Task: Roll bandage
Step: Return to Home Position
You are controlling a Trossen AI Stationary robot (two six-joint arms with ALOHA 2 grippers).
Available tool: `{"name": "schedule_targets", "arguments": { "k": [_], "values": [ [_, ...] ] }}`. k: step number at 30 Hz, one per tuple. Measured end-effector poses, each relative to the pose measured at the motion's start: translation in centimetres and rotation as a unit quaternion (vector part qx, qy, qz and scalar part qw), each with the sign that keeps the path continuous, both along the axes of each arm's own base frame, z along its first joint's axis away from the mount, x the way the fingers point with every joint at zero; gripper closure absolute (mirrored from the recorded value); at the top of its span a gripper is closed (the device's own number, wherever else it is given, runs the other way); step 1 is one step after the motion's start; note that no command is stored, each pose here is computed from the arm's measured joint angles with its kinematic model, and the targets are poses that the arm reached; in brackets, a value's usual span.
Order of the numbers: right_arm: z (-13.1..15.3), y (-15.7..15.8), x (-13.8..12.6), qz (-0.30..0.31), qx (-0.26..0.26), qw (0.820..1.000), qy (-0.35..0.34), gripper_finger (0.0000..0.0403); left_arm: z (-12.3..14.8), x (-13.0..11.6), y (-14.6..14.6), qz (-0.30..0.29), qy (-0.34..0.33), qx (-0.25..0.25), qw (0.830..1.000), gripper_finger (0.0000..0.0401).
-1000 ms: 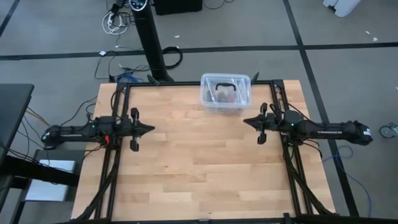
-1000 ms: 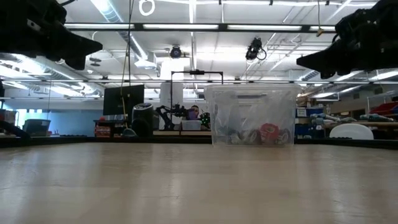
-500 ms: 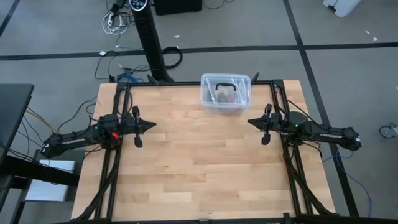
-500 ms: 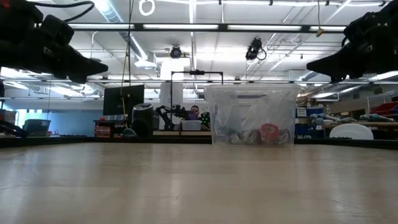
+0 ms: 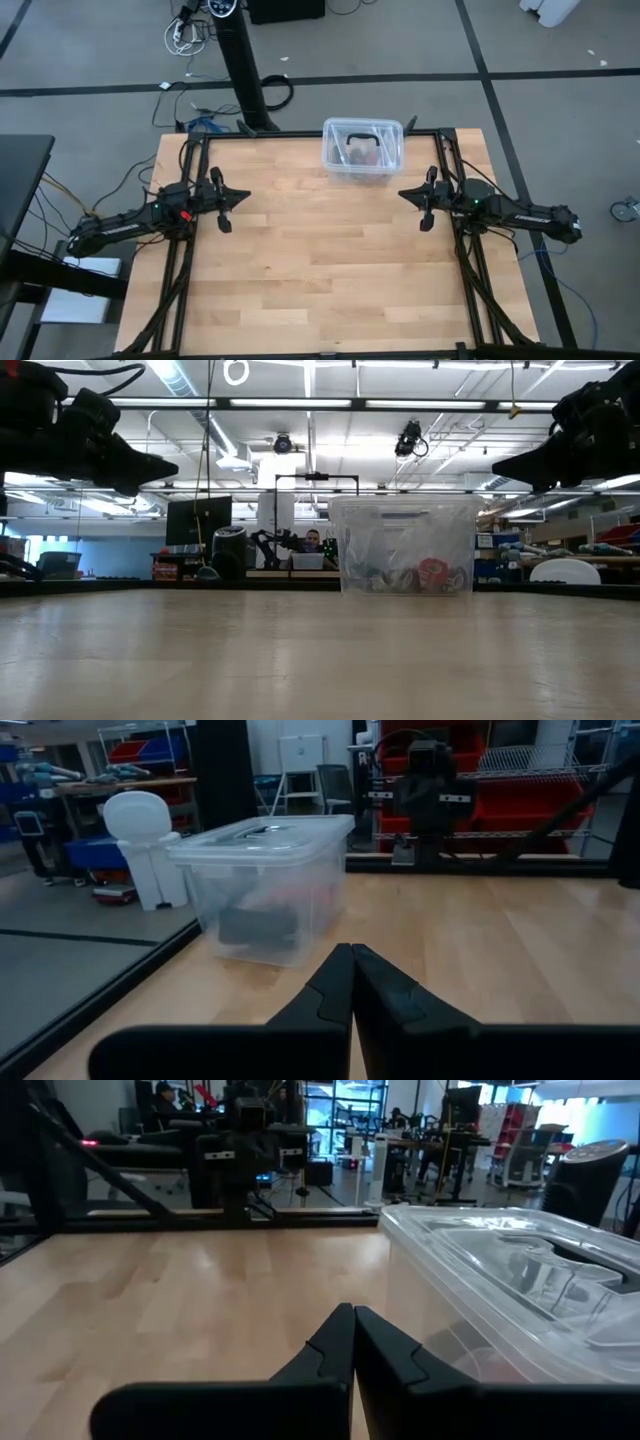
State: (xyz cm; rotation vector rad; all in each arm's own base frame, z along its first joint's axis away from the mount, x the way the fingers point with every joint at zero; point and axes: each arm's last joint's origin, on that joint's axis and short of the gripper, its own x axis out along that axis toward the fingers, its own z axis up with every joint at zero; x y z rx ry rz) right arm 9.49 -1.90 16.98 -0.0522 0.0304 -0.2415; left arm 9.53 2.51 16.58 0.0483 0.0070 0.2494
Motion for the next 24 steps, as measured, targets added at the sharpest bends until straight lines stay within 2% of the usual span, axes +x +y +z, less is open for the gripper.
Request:
{"name": "schedule_targets", "arguments": {
  "k": [24],
  "values": [
    [0.05, 0.0, 0.02, 0.0, -0.011, 1.0, -0.004, 0.0395, 0.17, -0.01, 0.03, 0.005, -0.01, 0.002, 1.0, 0.0382]
  ]
}}
